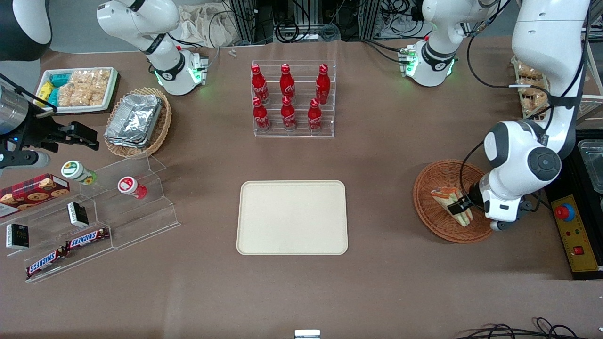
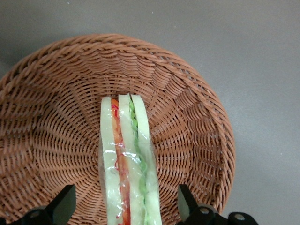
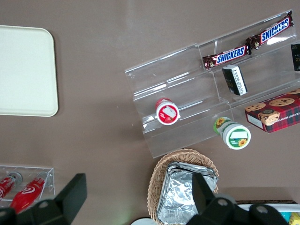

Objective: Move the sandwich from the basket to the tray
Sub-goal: 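Close the left gripper on the wrapped sandwich's edge, then lift the sandwich and carry it with the left gripper to the tray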

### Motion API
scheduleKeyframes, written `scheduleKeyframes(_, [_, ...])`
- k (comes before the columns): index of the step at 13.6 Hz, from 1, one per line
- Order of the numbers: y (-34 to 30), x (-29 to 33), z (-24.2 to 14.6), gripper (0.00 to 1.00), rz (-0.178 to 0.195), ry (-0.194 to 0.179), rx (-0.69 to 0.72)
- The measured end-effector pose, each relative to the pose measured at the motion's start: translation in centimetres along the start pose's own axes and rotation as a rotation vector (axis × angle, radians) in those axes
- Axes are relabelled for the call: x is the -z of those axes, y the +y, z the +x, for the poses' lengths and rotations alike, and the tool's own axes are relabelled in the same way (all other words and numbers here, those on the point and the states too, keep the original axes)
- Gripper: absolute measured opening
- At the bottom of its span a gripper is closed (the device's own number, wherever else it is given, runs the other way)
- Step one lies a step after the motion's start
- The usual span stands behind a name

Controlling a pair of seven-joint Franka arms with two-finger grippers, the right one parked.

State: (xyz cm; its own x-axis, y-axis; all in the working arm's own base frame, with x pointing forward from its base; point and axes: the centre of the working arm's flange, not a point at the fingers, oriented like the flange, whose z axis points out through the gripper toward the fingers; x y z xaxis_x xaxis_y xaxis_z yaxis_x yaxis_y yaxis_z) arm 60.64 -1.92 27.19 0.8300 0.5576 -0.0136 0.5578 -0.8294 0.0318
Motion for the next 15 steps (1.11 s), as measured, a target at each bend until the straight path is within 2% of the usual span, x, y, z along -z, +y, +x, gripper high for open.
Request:
scheduleKeyframes(3, [-0.2, -1.9, -0.2, 0.98, 0.007, -0.014, 0.006])
scheduleKeyframes(5, [-0.2, -2.5, -0.3, 0.92, 0.012, -0.022, 0.008])
scheduleKeyframes(9, [-0.2, -2.3, -0.3, 0.49, 0.016, -0.028, 0.008])
scheduleKeyframes(10, [-0.2, -1.9, -0.4, 0.40, 0.030, -0.047, 0.006])
scheduleKeyframes(11, [-0.1, -0.8, -0.6, 0.35, 0.053, -0.079, 0.002])
scheduleKeyframes(13, [1.0, 3.8, -0.7, 0.30, 0.098, -0.141, -0.013])
scheduleKeyframes(15, [2.6, 10.9, -1.0, 0.28, 0.125, -0.180, -0.037])
